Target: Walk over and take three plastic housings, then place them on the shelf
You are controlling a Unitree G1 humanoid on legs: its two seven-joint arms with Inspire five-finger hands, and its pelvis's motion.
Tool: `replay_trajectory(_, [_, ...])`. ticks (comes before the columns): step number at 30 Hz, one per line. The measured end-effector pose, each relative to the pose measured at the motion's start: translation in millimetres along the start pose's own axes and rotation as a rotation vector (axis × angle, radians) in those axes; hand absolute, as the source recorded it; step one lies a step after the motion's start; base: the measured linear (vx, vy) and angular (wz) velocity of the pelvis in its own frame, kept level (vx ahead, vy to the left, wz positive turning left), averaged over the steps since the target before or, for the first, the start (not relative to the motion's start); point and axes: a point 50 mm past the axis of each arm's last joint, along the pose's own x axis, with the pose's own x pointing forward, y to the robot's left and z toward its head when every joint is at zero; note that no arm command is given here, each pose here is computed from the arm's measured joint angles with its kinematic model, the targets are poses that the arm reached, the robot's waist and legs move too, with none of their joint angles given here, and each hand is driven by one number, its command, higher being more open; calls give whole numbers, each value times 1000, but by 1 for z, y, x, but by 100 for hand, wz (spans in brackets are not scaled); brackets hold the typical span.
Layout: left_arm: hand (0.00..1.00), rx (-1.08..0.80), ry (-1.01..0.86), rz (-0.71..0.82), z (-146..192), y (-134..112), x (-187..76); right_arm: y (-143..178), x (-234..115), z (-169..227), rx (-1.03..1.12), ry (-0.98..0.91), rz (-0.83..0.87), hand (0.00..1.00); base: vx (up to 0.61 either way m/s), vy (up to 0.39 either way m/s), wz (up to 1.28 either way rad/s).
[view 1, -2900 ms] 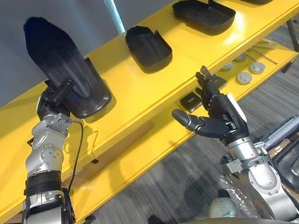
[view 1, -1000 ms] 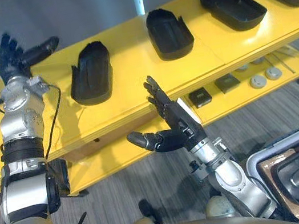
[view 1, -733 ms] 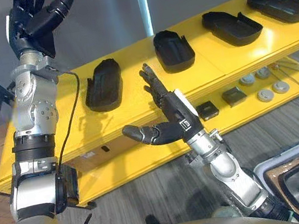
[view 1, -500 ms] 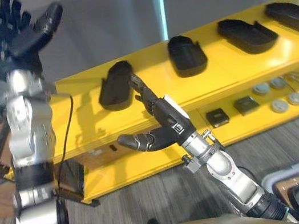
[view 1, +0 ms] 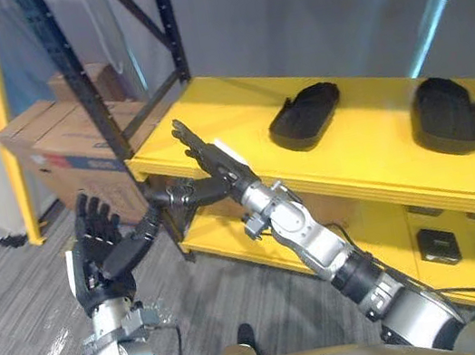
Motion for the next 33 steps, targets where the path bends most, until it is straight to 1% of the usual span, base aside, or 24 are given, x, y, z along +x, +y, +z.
replay_trajectory(2, [100, -26, 34, 7, -6, 1, -4, -5, 4, -1, -5, 16, -72, 100, -1, 45, 17])
replay_trajectory(4, [100, -61, 74, 13, -15, 0, -8, -16, 9, -11, -4, 88, -184, 100, -7, 67, 50])
replay_trajectory(6, [100, -125, 128, -4, -27, -10, -14, -42, 13, -24, -14, 182, -380, 100, -49, 107, 49])
replay_trajectory(8, [100, -178, 161, -10, -34, -18, -22, -55, 12, -29, -18, 219, -526, 100, -69, 104, 17])
replay_trajectory(10, [100, -190, 172, -16, -36, -20, -25, -54, 12, -30, -16, 228, -568, 100, -17, 53, -4])
replay_trajectory(13, [100, -241, 196, -39, -46, -30, -28, -55, 18, -25, -23, 219, -642, 100, 6, 13, -16])
replay_trajectory(17, [100, -267, 252, -82, -57, -44, -33, -70, 28, -11, -53, 190, -733, 100, 20, -5, 4])
replay_trajectory(20, [100, -299, 273, -83, -60, -47, -35, -85, 35, 2, -87, 161, -796, 100, 26, -32, 11])
replay_trajectory(23, [100, -301, 313, -73, -69, -47, -39, -104, 34, 11, -133, 139, -844, 100, 19, -38, 2])
replay_trajectory(24, [100, -299, 330, -71, -72, -46, -41, -116, 30, 10, -145, 148, -875, 100, 0, 0, 0])
replay_trajectory(25, [100, -301, 338, -69, -74, -46, -42, -119, 28, 9, -148, 155, -885, 100, 20, -35, 0])
replay_trajectory(28, [100, -329, 355, -67, -77, -48, -43, -143, 15, 4, -180, 189, -948, 100, 30, -46, -3])
replay_trajectory(29, [100, -331, 358, -89, -78, -52, -41, -157, 8, 5, -207, 197, -967, 100, 0, 0, 0])
replay_trajectory(33, [100, -327, 380, -154, -86, -64, -33, -176, 1, 10, -247, 195, -951, 100, -7, -31, -4])
